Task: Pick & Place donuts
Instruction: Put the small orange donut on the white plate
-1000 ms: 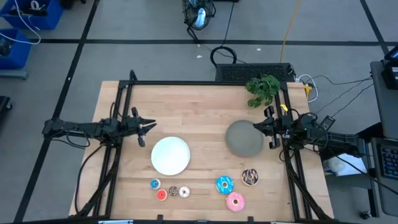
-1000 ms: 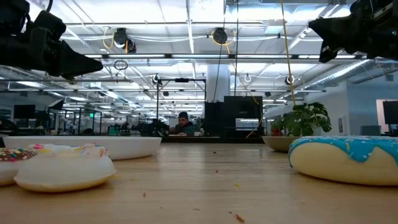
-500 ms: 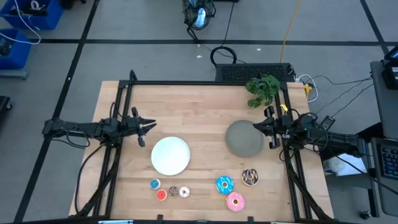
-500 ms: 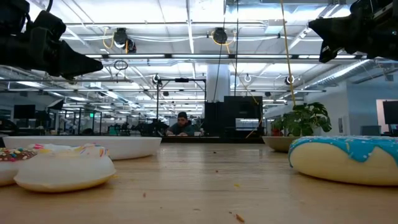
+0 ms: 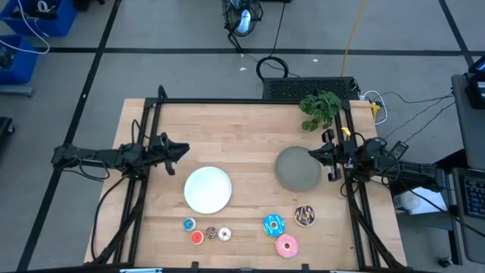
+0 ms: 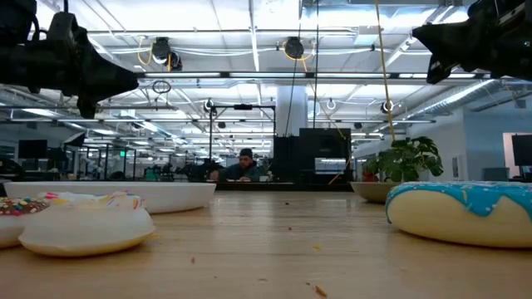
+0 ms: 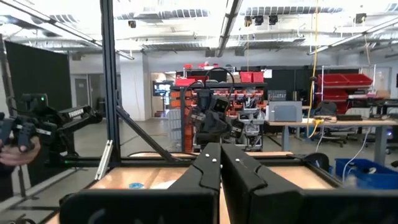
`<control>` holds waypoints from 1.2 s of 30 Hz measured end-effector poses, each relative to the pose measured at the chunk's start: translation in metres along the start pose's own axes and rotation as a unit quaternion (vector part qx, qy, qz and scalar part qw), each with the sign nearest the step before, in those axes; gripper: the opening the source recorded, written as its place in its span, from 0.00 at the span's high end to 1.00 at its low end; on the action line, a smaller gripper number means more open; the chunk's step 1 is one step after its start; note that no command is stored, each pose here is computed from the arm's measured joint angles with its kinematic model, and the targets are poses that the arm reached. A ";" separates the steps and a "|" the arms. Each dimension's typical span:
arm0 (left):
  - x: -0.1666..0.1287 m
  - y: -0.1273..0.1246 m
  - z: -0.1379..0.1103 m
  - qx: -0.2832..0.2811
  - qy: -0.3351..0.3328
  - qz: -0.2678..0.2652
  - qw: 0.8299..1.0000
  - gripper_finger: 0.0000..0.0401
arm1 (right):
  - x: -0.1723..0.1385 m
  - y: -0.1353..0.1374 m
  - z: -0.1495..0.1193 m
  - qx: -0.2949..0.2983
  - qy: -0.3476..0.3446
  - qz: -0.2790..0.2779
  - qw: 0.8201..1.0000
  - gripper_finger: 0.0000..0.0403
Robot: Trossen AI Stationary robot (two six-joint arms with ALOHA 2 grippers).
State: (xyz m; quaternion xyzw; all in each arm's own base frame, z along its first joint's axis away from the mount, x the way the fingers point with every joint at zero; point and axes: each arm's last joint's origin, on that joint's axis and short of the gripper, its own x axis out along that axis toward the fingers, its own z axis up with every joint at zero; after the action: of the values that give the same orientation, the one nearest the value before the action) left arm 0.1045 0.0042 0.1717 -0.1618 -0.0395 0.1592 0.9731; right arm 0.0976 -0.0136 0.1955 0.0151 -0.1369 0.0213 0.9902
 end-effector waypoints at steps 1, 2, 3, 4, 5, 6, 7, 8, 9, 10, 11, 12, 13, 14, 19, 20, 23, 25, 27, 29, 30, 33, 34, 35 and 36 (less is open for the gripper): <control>0.000 0.000 -0.001 0.006 0.003 0.000 1.000 0.82 | 0.000 0.000 0.000 0.005 -0.001 0.000 1.000 1.00; 0.000 0.000 -0.001 0.018 0.005 -0.002 1.000 0.82 | 0.000 0.000 0.000 0.012 -0.001 0.000 1.000 1.00; 0.000 0.000 0.000 0.032 0.006 -0.007 0.999 0.82 | 0.000 0.000 0.000 0.018 -0.001 0.000 1.000 1.00; 0.000 -0.002 0.001 0.042 0.009 -0.018 0.999 0.82 | 0.000 0.000 0.000 0.023 -0.001 0.000 1.000 1.00; 0.000 -0.004 0.004 0.046 0.014 -0.026 0.999 0.82 | 0.000 0.000 0.000 0.025 -0.002 0.000 1.000 1.00; 0.000 -0.006 0.008 0.047 0.021 -0.030 0.998 0.82 | 0.000 0.000 0.001 0.025 -0.004 -0.002 1.000 1.00; 0.000 -0.009 0.012 0.047 0.034 -0.029 0.998 0.82 | 0.000 0.000 0.001 0.023 -0.007 -0.009 1.000 1.00; 0.000 -0.012 0.018 0.046 0.048 -0.020 0.998 0.82 | 0.000 -0.001 0.002 0.022 -0.010 -0.020 1.000 1.00; 0.001 -0.015 0.023 0.047 0.066 -0.009 0.997 0.82 | 0.000 -0.002 0.001 0.022 -0.010 -0.028 0.999 1.00; 0.003 -0.019 0.029 0.052 0.086 0.001 0.995 0.83 | 0.000 -0.002 0.001 0.023 -0.006 -0.029 0.999 1.00; 0.005 -0.024 0.035 0.061 0.107 0.006 0.992 0.85 | 0.000 -0.002 0.000 0.024 0.000 -0.029 0.999 1.00; 0.008 -0.029 0.040 0.072 0.126 0.008 0.989 0.87 | 0.000 -0.002 -0.001 0.024 0.004 -0.028 0.999 1.00; 0.011 -0.035 0.045 0.084 0.145 0.008 0.986 0.89 | 0.000 -0.002 -0.002 0.024 0.006 -0.028 0.999 1.00; 0.016 -0.042 0.051 0.097 0.161 0.006 0.982 0.92 | 0.000 -0.002 -0.002 0.019 0.007 -0.028 0.999 1.00; 0.037 -0.071 0.077 0.146 0.265 0.035 0.952 0.98 | 0.000 -0.002 -0.005 -0.011 0.025 -0.029 0.999 1.00; 0.040 -0.076 0.081 0.150 0.290 0.047 0.944 0.98 | 0.000 -0.002 -0.005 -0.012 0.027 -0.029 0.999 1.00; 0.044 -0.089 0.090 0.145 0.376 0.079 0.912 0.95 | 0.000 -0.002 -0.007 -0.009 0.033 -0.029 0.999 1.00; 0.043 -0.097 0.091 0.150 0.441 0.083 0.881 0.95 | 0.000 -0.002 -0.009 0.003 0.045 -0.029 0.999 1.00; 0.042 -0.106 0.091 0.160 0.487 0.080 0.855 0.95 | 0.000 -0.003 -0.012 0.008 0.060 -0.031 0.998 1.00; 0.041 -0.112 0.089 0.171 0.515 0.085 0.836 0.95 | 0.000 -0.003 -0.013 0.009 0.066 -0.032 0.997 1.00; 0.041 -0.116 0.089 0.179 0.524 0.085 0.828 0.95 | 0.000 -0.003 -0.013 0.009 0.066 -0.033 0.997 1.00; 0.043 -0.131 0.083 0.201 0.537 0.058 0.817 0.95 | 0.000 -0.003 -0.009 0.017 0.045 -0.032 0.998 1.00; 0.043 -0.137 0.080 0.208 0.539 0.049 0.814 0.95 | 0.001 -0.002 -0.007 0.021 0.035 -0.031 0.999 1.00; 0.043 -0.142 0.075 0.212 0.542 0.043 0.812 0.95 | 0.001 -0.002 -0.006 0.024 0.027 -0.031 0.999 1.00; 0.043 -0.147 0.070 0.213 0.546 0.037 0.809 0.95 | 0.001 -0.002 -0.005 0.026 0.023 -0.030 0.999 1.00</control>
State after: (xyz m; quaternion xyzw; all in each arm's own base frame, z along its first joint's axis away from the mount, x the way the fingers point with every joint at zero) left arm 0.1796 -0.0923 0.2872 -0.0122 0.5396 0.0846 0.8375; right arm 0.0997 -0.0156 0.1908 0.0449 -0.1128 -0.0049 0.9926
